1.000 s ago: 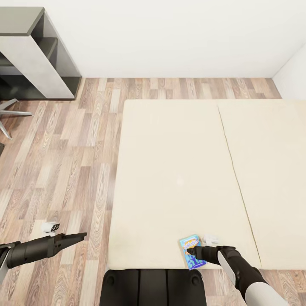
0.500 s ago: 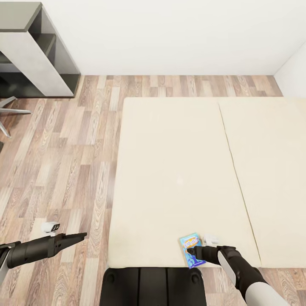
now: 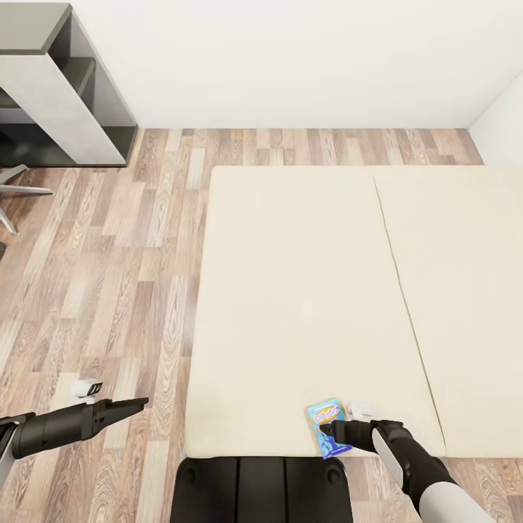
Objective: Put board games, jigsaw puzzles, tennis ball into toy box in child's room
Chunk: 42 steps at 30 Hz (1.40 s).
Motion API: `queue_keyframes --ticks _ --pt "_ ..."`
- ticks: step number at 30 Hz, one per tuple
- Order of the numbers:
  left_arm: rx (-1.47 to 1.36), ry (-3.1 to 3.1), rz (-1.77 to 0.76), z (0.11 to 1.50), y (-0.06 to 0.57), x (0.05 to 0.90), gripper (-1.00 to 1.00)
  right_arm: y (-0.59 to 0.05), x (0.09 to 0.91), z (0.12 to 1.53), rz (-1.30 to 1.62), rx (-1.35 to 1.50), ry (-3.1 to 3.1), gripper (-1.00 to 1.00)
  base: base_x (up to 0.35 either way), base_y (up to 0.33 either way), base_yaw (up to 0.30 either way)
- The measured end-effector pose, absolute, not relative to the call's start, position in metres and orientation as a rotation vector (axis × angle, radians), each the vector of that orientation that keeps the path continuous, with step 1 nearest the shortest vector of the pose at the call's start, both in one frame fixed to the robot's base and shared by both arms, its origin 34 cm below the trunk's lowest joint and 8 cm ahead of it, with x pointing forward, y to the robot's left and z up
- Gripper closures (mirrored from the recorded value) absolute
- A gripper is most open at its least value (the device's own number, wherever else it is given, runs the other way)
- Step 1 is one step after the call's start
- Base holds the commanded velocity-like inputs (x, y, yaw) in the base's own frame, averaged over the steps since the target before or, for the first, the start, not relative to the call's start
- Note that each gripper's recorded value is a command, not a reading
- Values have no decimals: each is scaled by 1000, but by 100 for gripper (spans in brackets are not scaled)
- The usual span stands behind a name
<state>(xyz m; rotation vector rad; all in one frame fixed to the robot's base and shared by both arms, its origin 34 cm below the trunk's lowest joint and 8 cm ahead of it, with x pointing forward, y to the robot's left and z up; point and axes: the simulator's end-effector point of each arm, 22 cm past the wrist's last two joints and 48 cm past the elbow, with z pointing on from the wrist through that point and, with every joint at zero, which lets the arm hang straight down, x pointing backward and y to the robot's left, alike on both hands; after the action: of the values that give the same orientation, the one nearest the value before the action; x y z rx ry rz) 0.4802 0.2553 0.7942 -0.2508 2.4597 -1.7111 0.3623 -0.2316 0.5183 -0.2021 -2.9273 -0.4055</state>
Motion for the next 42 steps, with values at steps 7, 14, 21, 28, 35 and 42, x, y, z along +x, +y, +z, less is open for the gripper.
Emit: queue_keyframes --ticks 7,14,21,28,35,42 --pt "-251 2459 -1711 794 255 480 -100 -232 362 518 -404 -201 -2928 -100 0 0 0" --pt "-251 2459 -1711 794 256 480 -100 -231 362 518 -404 -201 -2928 -100 0 0 0" --pt "-251 2460 -1710 794 256 480 -100 -232 362 518 -404 -201 -2928 -100 0 0 0" --pt "-251 2458 -1711 794 255 480 -100 -232 362 518 -405 -200 -2928 -100 0 0 0" --pt "-251 2459 -1711 794 256 480 -100 -232 362 518 -405 -201 -2928 -100 0 0 0" --pt "-250 2460 -1710 794 256 480 -100 -232 362 518 -406 -201 -2927 -100 0 0 0"
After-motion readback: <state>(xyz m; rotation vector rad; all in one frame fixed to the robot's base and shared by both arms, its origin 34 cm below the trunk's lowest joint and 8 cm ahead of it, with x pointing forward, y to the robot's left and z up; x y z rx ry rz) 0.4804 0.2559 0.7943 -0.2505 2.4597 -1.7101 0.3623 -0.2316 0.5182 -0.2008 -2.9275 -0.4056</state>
